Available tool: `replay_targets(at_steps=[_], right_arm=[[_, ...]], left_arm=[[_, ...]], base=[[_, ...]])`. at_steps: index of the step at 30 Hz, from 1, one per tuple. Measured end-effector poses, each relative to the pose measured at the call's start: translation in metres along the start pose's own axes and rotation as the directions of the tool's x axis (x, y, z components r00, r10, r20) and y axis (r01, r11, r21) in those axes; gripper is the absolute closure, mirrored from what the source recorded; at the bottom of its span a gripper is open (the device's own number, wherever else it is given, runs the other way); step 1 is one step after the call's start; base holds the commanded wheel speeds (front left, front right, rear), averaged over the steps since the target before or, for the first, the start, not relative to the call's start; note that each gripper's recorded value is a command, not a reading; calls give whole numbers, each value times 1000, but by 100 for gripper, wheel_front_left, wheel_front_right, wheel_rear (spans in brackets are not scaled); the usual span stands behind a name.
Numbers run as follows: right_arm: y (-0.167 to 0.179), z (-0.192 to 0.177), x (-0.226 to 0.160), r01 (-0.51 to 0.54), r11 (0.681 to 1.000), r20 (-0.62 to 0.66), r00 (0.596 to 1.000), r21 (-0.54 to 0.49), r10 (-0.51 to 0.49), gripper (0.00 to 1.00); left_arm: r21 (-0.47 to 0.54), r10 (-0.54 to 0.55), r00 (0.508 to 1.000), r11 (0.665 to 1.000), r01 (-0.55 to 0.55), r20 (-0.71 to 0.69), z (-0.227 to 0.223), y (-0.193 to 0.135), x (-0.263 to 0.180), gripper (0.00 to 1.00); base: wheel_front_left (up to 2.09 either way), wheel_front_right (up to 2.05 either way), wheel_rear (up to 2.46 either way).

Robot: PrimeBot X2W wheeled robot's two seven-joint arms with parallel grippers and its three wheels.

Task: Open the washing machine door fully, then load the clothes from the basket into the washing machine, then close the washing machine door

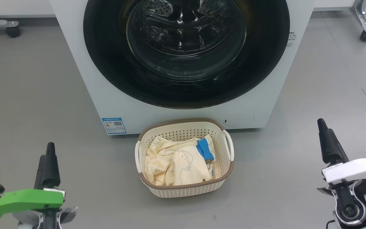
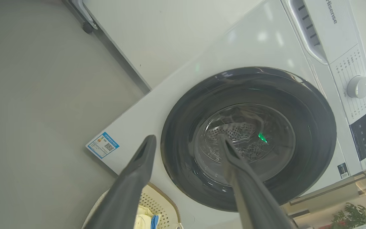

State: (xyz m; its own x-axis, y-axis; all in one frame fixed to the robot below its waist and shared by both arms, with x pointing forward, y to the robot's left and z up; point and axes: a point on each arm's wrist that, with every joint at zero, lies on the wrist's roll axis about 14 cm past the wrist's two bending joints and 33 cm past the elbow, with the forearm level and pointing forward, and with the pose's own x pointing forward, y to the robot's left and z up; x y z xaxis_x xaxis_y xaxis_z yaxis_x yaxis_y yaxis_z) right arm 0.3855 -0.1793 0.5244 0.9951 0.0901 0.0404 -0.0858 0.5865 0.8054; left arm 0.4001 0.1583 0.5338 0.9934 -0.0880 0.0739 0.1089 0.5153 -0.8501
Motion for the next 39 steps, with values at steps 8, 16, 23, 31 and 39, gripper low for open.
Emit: replay_targets(at_steps=[8,16,23,31,39], right_arm=[[1,-11,-1,-40,979,-58,998,-200,29,0],[4,-21,0,-107,919,-114,991,-380,68,0],[11,-29,1,-157,873,-138,985,-463,104,0],[12,-35,2,-189,811,-159,980,-553,120,0],[14,-39,1,-224,753,-179,973,-619,142,0]], left_arm=[[176,-23,1000,984,26,-21,-3,0,-1,0],[364,-64,997,928,75,-43,-4,-5,2,0],[519,-95,991,845,130,-94,-15,-8,1,0],[617,-84,989,775,139,-118,-26,-3,-2,0],[676,-117,986,717,167,-119,-28,-11,1,0]], base=[[0,0,0],[0,0,0],[0,0,0],[0,0,0],[0,0,0]])
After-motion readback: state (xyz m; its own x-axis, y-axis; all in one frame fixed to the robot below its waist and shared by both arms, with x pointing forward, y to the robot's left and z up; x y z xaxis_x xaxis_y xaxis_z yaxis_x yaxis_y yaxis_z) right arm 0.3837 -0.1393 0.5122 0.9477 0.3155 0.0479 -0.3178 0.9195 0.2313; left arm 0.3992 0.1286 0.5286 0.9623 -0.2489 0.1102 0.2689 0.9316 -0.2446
